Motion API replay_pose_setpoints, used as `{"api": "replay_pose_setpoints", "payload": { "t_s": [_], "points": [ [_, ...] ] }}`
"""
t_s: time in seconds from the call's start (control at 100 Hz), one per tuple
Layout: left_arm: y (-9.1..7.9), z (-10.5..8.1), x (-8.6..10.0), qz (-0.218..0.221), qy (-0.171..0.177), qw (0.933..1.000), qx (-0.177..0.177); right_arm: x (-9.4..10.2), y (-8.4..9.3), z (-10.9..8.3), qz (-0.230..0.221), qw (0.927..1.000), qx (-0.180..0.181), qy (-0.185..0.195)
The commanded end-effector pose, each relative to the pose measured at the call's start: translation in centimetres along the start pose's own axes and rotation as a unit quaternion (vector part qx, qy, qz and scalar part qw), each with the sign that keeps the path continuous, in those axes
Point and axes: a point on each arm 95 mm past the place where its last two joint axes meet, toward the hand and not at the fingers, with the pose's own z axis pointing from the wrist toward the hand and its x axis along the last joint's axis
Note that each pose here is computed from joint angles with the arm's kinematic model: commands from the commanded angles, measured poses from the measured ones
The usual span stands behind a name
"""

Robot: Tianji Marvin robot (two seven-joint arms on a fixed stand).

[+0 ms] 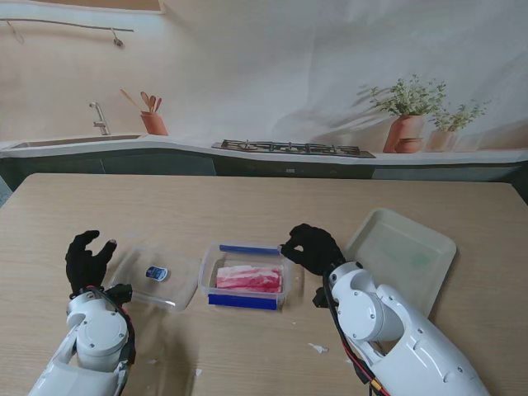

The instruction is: Separate the bacon slices onto the tray

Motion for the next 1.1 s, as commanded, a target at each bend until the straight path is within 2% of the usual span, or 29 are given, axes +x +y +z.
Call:
{"api": "replay_pose_setpoints", "payload": {
  "t_s": [0.0,0.18,0.29,0.43,0.52,0.63,0.8,0.91,1.0,1.09],
  "points": [
    [0.2,0.0,0.1,0.005,0.008,0.9999,-0.009,0.4,-0.4,-0.1,0.006,0.9999,0.007,0.005],
    [-0.1,0.3,0.8,0.025,0.038,0.9985,-0.032,0.5,-0.4,-0.1,0.007,0.9999,0.007,0.005],
    [0.0,0.3,1.7,0.04,0.066,0.9951,-0.062,0.5,-0.4,-0.1,0.007,0.9999,0.007,0.006],
    [0.2,0.3,3.4,0.071,0.115,0.9847,-0.111,0.5,-0.3,-0.1,0.008,0.9999,0.005,0.008],
    [0.4,0.2,4.8,0.1,0.154,0.9724,-0.145,0.5,-0.3,-0.1,0.008,0.9999,0.005,0.01],
    [0.8,-0.1,6.3,0.13,0.197,0.9506,-0.202,0.5,-0.2,-0.2,0.008,0.9999,0.004,0.011],
    [2.0,-0.6,7.8,0.194,0.247,0.9016,-0.297,0.4,-0.2,-0.3,0.009,0.9999,0.001,0.012],
    [2.9,-0.9,8.3,0.228,0.272,0.8701,-0.342,0.4,-0.1,-0.4,0.009,0.9999,-0.002,0.013],
    [3.7,-1.2,8.4,0.251,0.286,0.8468,-0.371,0.3,-0.1,-0.5,0.01,0.9999,-0.003,0.012],
    [4.5,-1.4,8.2,0.271,0.296,0.8267,-0.395,0.3,-0.1,-0.5,0.011,0.9999,-0.003,0.012]
  ]
}}
